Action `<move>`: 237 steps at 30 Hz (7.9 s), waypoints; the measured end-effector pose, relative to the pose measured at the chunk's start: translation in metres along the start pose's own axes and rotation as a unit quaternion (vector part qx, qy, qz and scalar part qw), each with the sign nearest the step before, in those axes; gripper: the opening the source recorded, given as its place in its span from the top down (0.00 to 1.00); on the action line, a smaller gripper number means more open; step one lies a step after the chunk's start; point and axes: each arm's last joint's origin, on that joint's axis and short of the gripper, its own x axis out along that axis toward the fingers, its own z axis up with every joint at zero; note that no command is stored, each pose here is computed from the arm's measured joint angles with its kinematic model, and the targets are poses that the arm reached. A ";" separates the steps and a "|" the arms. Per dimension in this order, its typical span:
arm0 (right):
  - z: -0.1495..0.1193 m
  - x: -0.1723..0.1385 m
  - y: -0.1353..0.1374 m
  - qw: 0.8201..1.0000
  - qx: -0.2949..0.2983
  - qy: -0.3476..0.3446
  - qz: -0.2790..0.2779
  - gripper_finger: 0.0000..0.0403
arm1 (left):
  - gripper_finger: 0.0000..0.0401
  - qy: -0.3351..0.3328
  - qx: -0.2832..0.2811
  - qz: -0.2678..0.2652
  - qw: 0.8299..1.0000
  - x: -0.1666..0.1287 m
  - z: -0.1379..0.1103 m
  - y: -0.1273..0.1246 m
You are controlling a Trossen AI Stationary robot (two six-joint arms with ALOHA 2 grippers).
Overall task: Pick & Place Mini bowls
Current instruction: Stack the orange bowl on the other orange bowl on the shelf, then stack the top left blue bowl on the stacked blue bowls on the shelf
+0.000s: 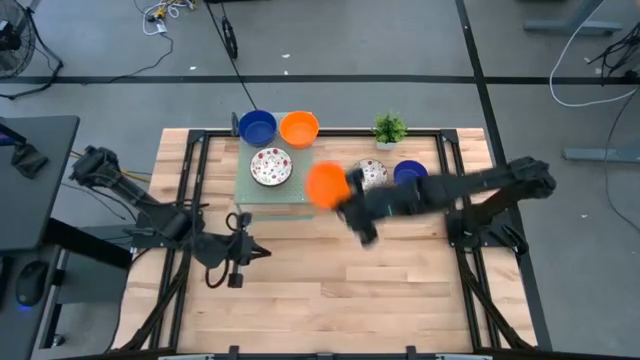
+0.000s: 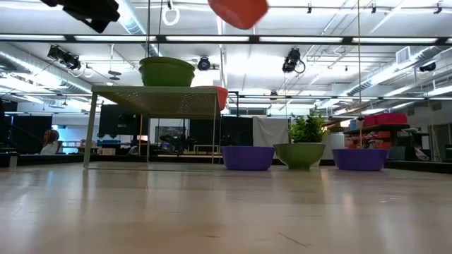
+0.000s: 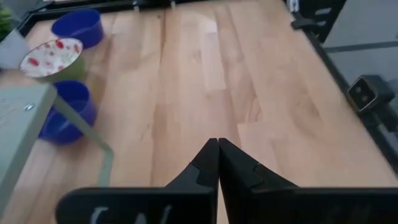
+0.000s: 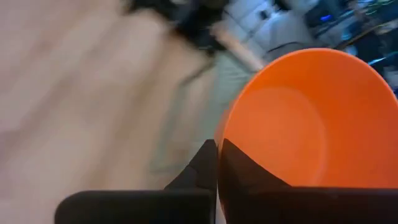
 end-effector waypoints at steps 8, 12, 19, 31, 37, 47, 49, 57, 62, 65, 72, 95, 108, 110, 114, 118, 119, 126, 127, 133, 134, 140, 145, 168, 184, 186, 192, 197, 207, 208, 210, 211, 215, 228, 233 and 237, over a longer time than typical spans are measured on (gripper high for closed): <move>-0.024 0.045 -0.131 1.000 0.015 0.000 -0.020 1.00 | 0.98 0.010 0.002 0.033 0.999 -0.010 -0.011 -0.012; -0.047 0.081 -0.167 0.999 0.025 0.034 0.003 1.00 | 0.97 0.001 0.007 0.045 0.999 -0.015 -0.013 -0.018; -0.086 0.117 -0.192 0.994 0.050 0.093 0.037 1.00 | 0.98 -0.007 0.013 0.046 0.999 -0.018 -0.014 -0.022; -0.097 0.131 -0.190 0.992 0.044 0.101 0.062 0.97 | 0.97 -0.009 0.017 0.051 0.999 -0.018 -0.014 -0.022; -0.100 0.131 -0.186 0.990 0.047 0.112 0.076 0.97 | 0.97 -0.009 0.017 0.051 0.999 -0.018 -0.014 -0.022; -0.111 0.145 -0.176 0.988 0.048 0.121 0.084 0.94 | 0.97 -0.009 0.017 0.051 0.999 -0.018 -0.014 -0.022; -0.112 0.146 -0.175 0.988 0.048 0.120 0.082 0.94 | 0.97 -0.009 0.017 0.051 0.999 -0.018 -0.014 -0.022; -0.110 0.147 -0.178 0.991 0.046 0.109 0.069 0.94 | 0.97 -0.009 0.017 0.051 0.999 -0.018 -0.014 -0.022; -0.110 0.147 -0.178 0.991 0.049 0.107 0.066 0.94 | 0.97 -0.009 0.017 0.051 0.999 -0.018 -0.014 -0.022; -0.109 0.145 -0.179 0.991 0.049 0.105 0.064 0.92 | 0.97 -0.009 0.018 0.051 0.999 -0.018 -0.014 -0.022; -0.107 0.142 -0.180 0.991 0.057 0.102 0.059 0.74 | 0.97 -0.008 0.018 0.051 0.999 -0.018 -0.014 -0.022; -0.122 0.077 -0.189 0.969 0.174 0.162 0.068 0.97 | 0.97 -0.008 0.018 0.051 0.999 -0.018 -0.014 -0.022; -0.166 0.124 -0.172 0.971 0.192 0.141 0.022 0.98 | 0.97 -0.014 0.018 0.065 0.998 -0.018 -0.013 -0.021; -0.165 0.125 -0.171 0.972 0.191 0.138 0.021 0.98 | 0.97 -0.014 0.018 0.065 0.998 -0.018 -0.013 -0.021; -0.162 0.126 -0.170 0.972 0.196 0.124 0.026 0.99 | 0.97 -0.014 0.018 0.066 0.998 -0.018 -0.013 -0.021; -0.160 0.127 -0.171 0.974 0.197 0.110 0.028 0.99 | 0.97 -0.014 0.018 0.066 0.998 -0.018 -0.013 -0.021; -0.160 0.127 -0.171 0.974 0.197 0.107 0.027 0.99 | 0.97 -0.014 0.018 0.066 0.998 -0.018 -0.013 -0.021; -0.157 0.128 -0.174 0.975 0.205 0.078 0.025 0.99 | 0.97 -0.014 0.018 0.066 0.998 -0.018 -0.013 -0.021; -0.157 0.128 -0.174 0.975 0.205 0.077 0.025 0.99 | 0.97 -0.014 0.018 0.066 0.998 -0.018 -0.013 -0.021; -0.147 0.116 -0.169 0.977 0.194 0.083 0.038 0.98 | 0.97 -0.014 0.018 0.066 0.998 -0.018 -0.013 -0.021; -0.143 0.110 -0.167 0.977 0.192 0.085 0.044 0.98 | 0.97 -0.014 0.018 0.066 0.998 -0.018 -0.013 -0.021; -0.111 0.088 -0.132 0.971 0.182 0.105 0.115 0.99 | 0.97 -0.013 0.018 0.066 0.998 -0.018 -0.014 -0.021; -0.110 0.088 -0.080 0.967 0.162 0.113 0.164 0.99 | 0.97 -0.013 0.018 0.066 0.998 -0.018 -0.014 -0.021; -0.174 0.137 0.010 0.971 0.179 0.085 0.136 0.61 | 0.97 -0.010 0.003 0.096 0.995 -0.010 -0.010 -0.009; -0.185 0.145 0.013 0.971 0.160 0.121 0.129 0.75 | 0.97 -0.010 0.005 0.096 0.995 -0.010 -0.010 -0.009; -0.185 0.145 0.013 0.971 0.159 0.122 0.130 0.76 | 0.97 -0.010 0.006 0.095 0.995 -0.010 -0.010 -0.009; -0.188 0.146 0.016 0.969 0.154 0.132 0.139 0.76 | 0.97 -0.010 0.004 0.095 0.995 -0.010 -0.010 -0.009; -0.188 0.146 0.016 0.970 0.153 0.131 0.138 0.77 | 0.97 -0.010 0.004 0.095 0.995 -0.010 -0.010 -0.009; -0.189 0.145 0.017 0.971 0.131 0.137 0.148 0.83 | 0.97 -0.010 0.004 0.095 0.995 -0.010 -0.010 -0.009; -0.190 0.145 0.017 0.970 0.129 0.138 0.150 0.83 | 0.97 -0.010 0.004 0.095 0.995 -0.010 -0.010 -0.009; -0.190 0.145 0.018 0.970 0.128 0.140 0.151 0.85 | 0.97 -0.010 0.004 0.095 0.995 -0.010 -0.010 -0.009; -0.190 0.145 0.018 0.970 0.127 0.140 0.151 0.85 | 0.97 -0.010 0.004 0.095 0.995 -0.010 -0.010 -0.009; -0.191 0.144 0.019 0.970 0.114 0.145 0.159 0.93 | 0.97 -0.010 0.004 0.095 0.995 -0.010 -0.010 -0.009; -0.142 0.103 0.064 0.954 0.106 0.167 0.227 0.99 | 0.97 -0.029 0.026 0.095 0.995 -0.008 -0.003 -0.007; -0.104 0.085 0.097 0.949 0.084 0.073 0.296 0.99 | 0.97 -0.027 0.034 0.047 0.998 0.008 0.004 -0.002; -0.079 0.081 0.110 0.946 0.060 -0.025 0.319 0.99 | 0.96 -0.033 0.068 -0.005 0.997 0.035 0.008 -0.002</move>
